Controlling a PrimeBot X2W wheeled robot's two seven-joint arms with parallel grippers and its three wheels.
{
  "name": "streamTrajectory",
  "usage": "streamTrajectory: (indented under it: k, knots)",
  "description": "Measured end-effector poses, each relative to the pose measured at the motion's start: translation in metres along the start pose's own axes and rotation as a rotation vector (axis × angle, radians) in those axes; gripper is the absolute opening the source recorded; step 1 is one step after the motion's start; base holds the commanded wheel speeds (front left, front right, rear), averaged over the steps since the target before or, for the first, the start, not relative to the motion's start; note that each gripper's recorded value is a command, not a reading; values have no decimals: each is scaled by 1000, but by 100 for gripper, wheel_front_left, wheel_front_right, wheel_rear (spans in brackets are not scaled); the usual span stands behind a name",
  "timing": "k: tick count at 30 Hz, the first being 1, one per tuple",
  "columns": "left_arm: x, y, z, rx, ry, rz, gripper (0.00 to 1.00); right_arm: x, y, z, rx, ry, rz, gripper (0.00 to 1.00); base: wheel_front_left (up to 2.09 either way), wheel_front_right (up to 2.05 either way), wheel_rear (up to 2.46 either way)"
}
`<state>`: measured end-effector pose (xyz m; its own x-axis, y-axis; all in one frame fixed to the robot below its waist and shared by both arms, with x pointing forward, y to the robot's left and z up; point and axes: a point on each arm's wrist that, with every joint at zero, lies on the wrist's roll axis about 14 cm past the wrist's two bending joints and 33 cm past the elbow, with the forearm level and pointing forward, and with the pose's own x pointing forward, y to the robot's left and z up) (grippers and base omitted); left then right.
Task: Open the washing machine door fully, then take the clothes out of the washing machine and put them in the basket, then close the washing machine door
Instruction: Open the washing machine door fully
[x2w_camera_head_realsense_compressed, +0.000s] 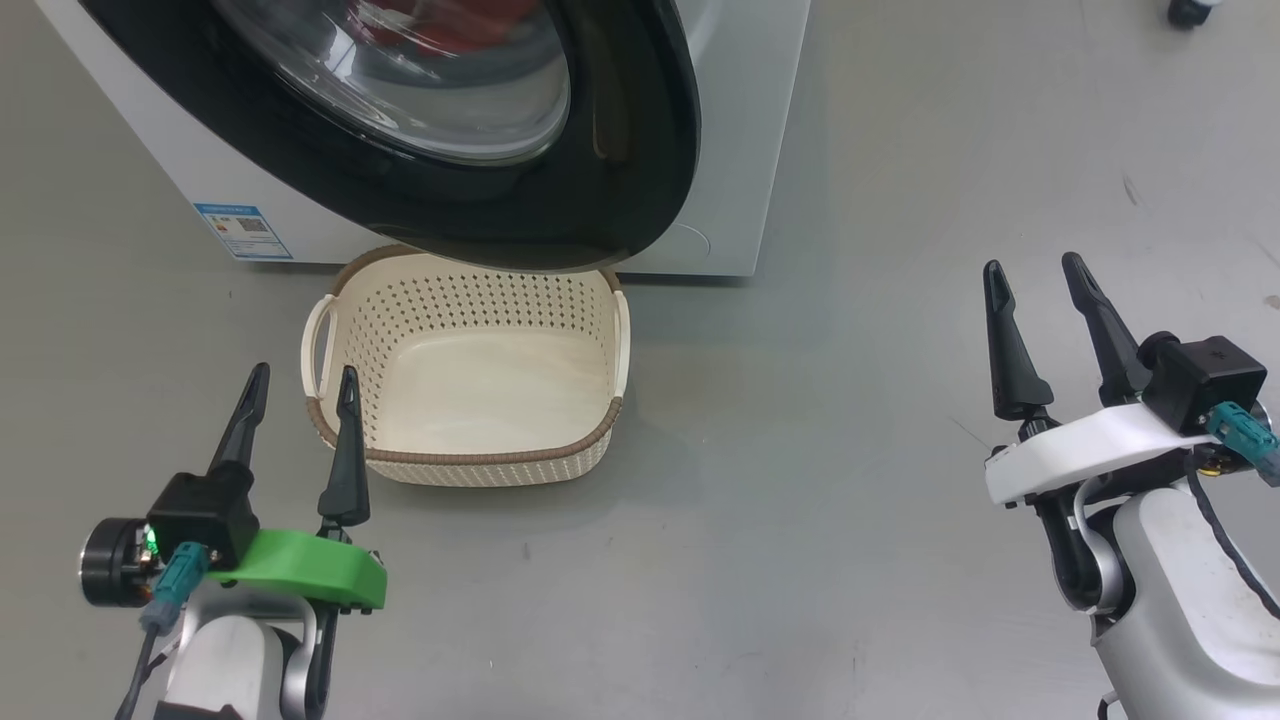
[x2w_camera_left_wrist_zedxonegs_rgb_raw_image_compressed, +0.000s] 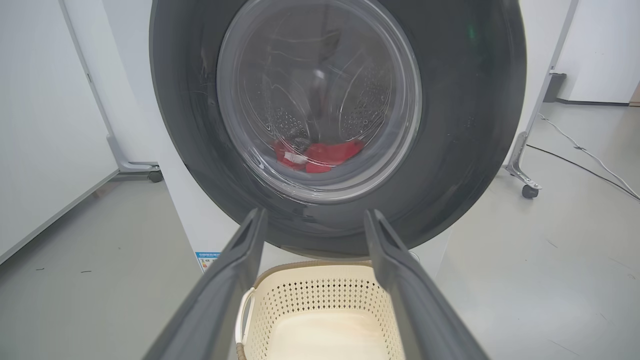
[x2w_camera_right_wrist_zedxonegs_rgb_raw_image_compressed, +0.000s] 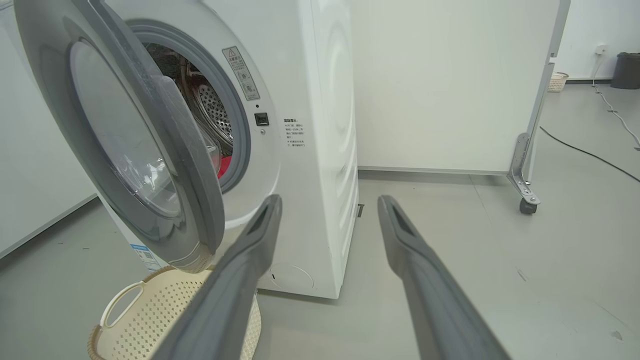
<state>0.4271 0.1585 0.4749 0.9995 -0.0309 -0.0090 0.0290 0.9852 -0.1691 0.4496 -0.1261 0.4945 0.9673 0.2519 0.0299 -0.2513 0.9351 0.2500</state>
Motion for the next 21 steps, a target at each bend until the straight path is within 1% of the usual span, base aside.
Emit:
streamTrajectory:
  k: [10,11,12,16,21]
  knots:
    - [0,3,-2,1,6,8,100,2,2,-3,2,7,8,100,0,0,0]
    - [-1,3,-2,1,6,8,100,2,3,-4,2,9,10,55,0,0,0]
    - [-1,3,-2,1,7,9,100,2,4,-4,2,9,14,0,0,0,0]
    - [-1,4,-5,1,15,12,100,4,3,-5,0,10,20,0,0,0,0]
    - [0,5,-9,1,22,14,100,9,4,-3,32,6,24,0,0,0,0]
